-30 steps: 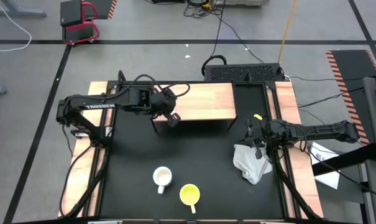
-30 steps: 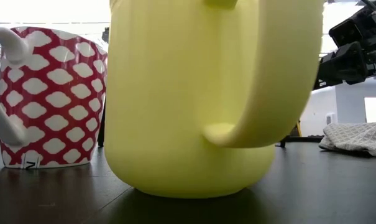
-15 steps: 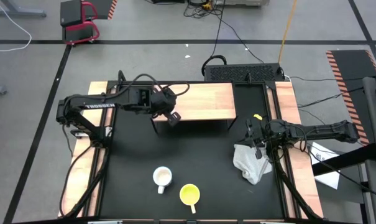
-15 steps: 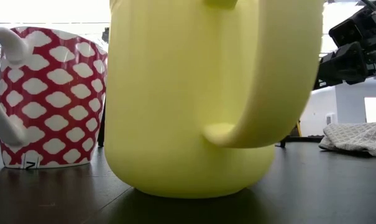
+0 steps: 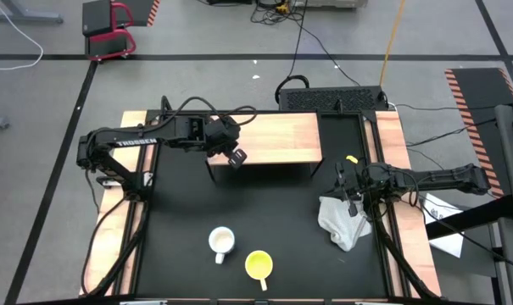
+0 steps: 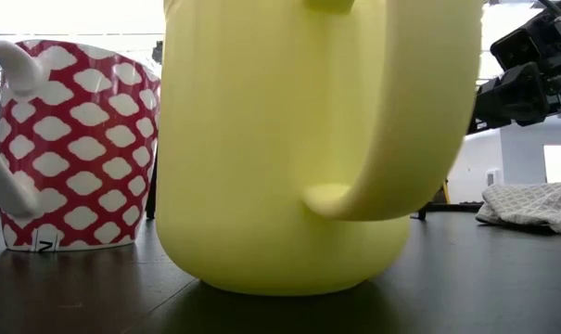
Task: Stack small to large cups/mugs on shelf
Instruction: Put the transparent mug on the shelf
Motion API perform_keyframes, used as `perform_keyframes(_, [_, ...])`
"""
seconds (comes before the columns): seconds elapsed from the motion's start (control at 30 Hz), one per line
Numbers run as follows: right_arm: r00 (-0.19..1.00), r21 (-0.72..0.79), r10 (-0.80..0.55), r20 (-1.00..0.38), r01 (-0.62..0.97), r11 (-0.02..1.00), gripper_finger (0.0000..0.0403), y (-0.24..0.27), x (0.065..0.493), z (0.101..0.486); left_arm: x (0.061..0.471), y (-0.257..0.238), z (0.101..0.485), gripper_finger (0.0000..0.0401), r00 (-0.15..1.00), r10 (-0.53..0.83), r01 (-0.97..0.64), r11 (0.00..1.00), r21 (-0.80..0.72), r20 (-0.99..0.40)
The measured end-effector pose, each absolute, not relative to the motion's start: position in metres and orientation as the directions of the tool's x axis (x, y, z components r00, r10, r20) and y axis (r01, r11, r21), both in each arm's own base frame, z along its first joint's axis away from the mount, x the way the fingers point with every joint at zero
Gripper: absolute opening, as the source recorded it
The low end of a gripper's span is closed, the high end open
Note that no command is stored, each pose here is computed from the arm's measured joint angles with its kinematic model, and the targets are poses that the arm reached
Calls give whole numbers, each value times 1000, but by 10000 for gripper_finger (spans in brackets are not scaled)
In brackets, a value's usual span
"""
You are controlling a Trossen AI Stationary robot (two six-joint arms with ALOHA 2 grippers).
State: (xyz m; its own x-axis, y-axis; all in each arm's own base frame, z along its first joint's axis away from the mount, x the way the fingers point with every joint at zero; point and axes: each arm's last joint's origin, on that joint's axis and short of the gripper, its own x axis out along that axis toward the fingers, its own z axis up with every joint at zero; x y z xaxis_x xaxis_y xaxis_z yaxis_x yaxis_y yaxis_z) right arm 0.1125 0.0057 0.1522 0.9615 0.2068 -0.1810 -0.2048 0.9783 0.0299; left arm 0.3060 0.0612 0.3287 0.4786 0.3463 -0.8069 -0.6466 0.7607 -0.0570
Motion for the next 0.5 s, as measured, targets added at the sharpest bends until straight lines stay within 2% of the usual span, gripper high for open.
perform_keyframes(0.5, [961, 31, 207, -181, -205, 978, 0, 6, 112, 152, 306, 61, 328, 19, 476, 347, -649, 759, -56, -808])
